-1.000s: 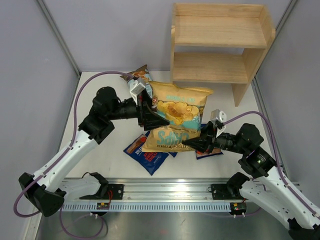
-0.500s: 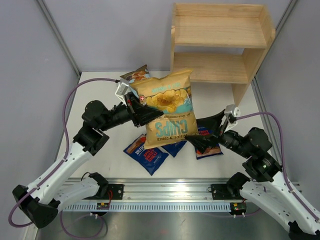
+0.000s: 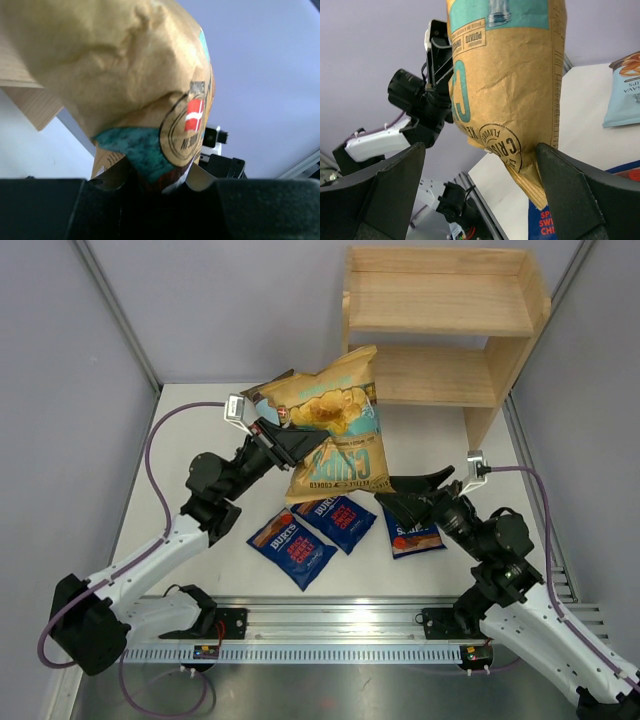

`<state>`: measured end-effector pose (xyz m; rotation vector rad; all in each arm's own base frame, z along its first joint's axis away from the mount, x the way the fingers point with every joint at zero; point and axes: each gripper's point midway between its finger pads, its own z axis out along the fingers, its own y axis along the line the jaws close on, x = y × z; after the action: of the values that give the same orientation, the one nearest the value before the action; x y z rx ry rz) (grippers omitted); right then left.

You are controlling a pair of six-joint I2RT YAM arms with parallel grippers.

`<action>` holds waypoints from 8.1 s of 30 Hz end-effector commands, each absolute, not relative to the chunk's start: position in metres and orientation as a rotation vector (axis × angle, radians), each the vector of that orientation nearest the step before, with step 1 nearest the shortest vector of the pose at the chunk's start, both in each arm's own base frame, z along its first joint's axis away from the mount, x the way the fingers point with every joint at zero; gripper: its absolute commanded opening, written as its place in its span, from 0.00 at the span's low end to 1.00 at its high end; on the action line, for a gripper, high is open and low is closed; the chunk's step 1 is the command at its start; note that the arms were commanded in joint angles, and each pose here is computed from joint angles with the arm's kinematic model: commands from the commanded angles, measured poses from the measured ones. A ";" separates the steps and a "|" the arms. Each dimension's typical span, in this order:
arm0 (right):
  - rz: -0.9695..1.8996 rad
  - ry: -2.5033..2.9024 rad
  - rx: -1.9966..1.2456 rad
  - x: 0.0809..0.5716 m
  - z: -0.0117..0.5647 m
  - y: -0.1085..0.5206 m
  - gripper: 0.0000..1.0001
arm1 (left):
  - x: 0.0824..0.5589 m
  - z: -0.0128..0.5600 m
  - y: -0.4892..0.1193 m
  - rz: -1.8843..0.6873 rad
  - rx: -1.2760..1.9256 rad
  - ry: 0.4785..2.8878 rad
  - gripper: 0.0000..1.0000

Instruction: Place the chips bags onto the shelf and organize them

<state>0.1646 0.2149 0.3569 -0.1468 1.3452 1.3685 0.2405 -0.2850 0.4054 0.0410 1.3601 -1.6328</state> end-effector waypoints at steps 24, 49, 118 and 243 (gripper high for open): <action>1.485 1.169 -0.105 0.166 0.378 0.219 0.99 | 0.229 0.471 -0.296 -1.866 -0.182 1.095 0.15; 1.241 1.274 0.183 0.239 0.345 0.203 0.19 | 0.278 0.362 -0.272 -1.294 -0.238 1.537 0.99; 1.279 1.575 0.846 0.499 0.293 -0.008 0.23 | 0.210 0.340 -0.125 -0.532 0.153 1.711 0.99; 1.518 1.691 0.089 0.271 0.296 0.267 0.95 | 0.390 0.283 -0.141 -1.522 -0.583 1.497 0.11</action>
<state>0.2580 0.2568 0.2462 0.1414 1.9168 1.5150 0.4175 -0.1303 0.2327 -0.7061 1.6043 -1.4284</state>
